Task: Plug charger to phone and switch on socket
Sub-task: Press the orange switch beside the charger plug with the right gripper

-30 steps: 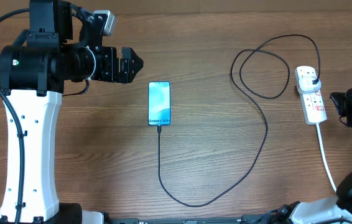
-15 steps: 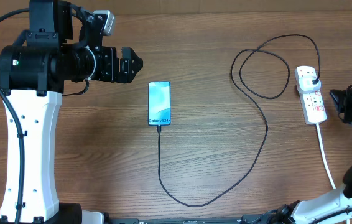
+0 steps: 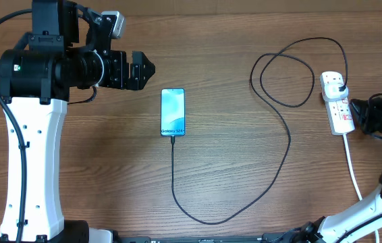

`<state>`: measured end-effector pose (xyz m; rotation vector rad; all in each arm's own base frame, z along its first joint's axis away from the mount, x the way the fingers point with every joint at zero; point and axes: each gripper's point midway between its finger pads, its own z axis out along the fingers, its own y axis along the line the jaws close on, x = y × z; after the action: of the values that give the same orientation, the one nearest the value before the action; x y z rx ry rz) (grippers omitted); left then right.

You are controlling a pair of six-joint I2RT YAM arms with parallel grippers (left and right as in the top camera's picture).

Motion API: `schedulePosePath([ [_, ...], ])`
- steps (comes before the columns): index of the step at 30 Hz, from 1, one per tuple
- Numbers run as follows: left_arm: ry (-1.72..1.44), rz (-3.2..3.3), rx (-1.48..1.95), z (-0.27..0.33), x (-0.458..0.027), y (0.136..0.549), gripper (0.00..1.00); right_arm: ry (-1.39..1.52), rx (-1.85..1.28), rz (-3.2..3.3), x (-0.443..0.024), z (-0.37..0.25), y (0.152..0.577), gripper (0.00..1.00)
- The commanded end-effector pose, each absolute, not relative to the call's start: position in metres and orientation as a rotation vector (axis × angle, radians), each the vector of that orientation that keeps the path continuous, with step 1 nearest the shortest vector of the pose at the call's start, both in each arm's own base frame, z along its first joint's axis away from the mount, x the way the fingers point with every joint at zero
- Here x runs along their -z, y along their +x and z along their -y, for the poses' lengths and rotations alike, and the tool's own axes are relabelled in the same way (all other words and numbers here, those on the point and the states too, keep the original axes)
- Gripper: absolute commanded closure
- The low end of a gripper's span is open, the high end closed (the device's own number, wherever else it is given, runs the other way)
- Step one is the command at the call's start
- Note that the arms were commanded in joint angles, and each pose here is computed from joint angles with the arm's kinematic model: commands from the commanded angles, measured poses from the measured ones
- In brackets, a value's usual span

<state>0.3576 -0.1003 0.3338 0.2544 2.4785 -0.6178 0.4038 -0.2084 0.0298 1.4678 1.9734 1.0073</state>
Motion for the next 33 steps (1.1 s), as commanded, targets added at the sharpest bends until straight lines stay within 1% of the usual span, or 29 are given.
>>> schedulePosePath([
  [1, 0.257, -2.475, 0.61, 0.1, -0.336, 0.356, 0.0, 1.42, -1.019, -1.966, -0.036, 0.211, 0.412, 0.96],
  [19, 0.257, -2.475, 0.61, 0.1, -0.336, 0.356, 0.0, 1.359, -1.015, -2.023, -0.03, 0.193, 0.422, 0.96],
  [24, 0.257, -2.475, 0.61, 0.1, -0.336, 0.356, 0.0, 1.381, -1.015, -2.034, -0.02, 0.192, 0.421, 0.96],
  [33, 0.257, -2.475, 0.61, 0.1, -0.336, 0.356, 0.0, 1.372, -1.006, -2.028, -0.021, 0.194, 0.423, 0.96],
])
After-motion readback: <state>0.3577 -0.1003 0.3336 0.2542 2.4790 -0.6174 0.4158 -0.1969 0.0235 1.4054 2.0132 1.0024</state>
